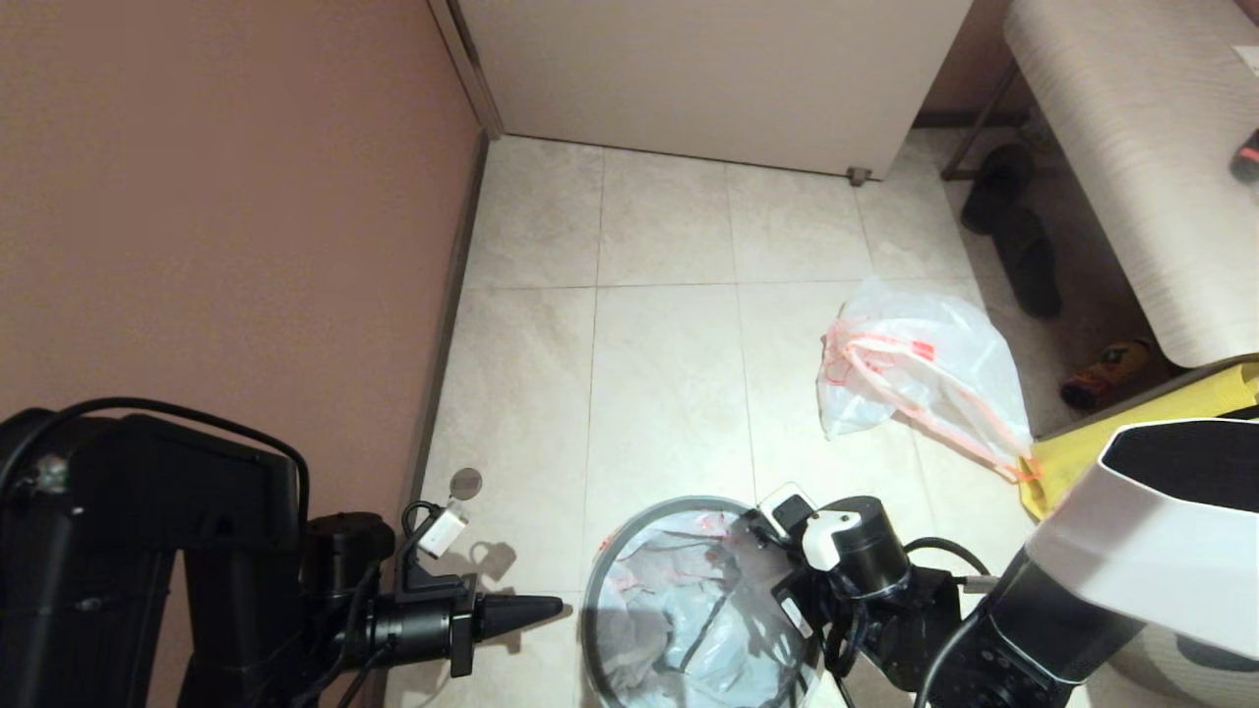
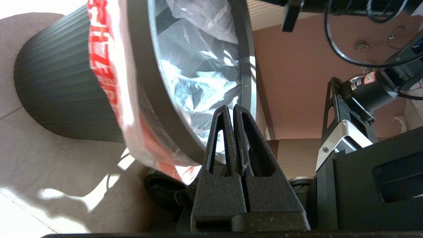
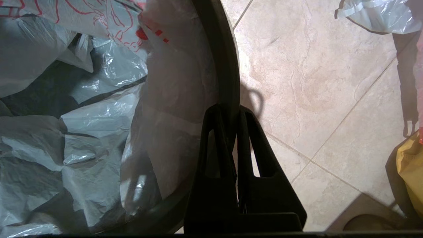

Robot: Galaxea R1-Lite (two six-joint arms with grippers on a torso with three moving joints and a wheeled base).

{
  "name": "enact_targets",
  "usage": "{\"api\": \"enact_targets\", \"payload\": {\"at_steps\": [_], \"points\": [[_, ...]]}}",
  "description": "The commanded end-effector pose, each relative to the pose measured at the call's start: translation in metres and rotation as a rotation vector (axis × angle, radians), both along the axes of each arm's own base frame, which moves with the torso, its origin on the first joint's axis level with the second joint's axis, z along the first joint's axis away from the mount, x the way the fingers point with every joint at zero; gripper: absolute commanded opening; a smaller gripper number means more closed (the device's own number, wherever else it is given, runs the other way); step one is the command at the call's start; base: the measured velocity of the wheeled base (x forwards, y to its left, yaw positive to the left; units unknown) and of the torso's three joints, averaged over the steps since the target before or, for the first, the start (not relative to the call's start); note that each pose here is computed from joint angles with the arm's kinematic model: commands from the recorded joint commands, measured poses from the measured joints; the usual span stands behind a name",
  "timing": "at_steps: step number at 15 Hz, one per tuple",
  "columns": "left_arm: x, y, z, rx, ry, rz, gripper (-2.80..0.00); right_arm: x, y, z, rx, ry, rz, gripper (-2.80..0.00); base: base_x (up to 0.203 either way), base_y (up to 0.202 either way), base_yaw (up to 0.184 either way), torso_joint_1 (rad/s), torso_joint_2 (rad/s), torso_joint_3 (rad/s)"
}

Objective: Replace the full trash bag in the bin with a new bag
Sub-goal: Place the trash can ring on the trash can

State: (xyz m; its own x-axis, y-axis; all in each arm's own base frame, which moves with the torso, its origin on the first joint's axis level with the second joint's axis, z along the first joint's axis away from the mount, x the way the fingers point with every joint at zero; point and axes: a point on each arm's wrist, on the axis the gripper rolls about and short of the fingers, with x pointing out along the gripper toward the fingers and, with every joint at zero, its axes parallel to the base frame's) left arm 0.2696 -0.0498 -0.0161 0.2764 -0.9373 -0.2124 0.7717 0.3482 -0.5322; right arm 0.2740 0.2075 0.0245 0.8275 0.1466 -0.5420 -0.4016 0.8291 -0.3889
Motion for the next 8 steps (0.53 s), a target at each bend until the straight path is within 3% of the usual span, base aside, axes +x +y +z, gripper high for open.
{"api": "enact_targets", "payload": {"at_steps": [1,8], "points": [[0.002,0.0,0.005,-0.009,-0.048,-0.006,-2.8,0.003,0.002,-0.014,-0.024,0.024,-0.002,-2.8,0.0,0.0,0.0,0.0,0.0,0.0],[0.001,0.0,0.005,-0.009,-0.049,-0.006,-2.8,0.02,0.005,-0.029,-0.072,0.024,0.008,-2.8,0.0,0.0,0.0,0.0,0.0,0.0]]}}
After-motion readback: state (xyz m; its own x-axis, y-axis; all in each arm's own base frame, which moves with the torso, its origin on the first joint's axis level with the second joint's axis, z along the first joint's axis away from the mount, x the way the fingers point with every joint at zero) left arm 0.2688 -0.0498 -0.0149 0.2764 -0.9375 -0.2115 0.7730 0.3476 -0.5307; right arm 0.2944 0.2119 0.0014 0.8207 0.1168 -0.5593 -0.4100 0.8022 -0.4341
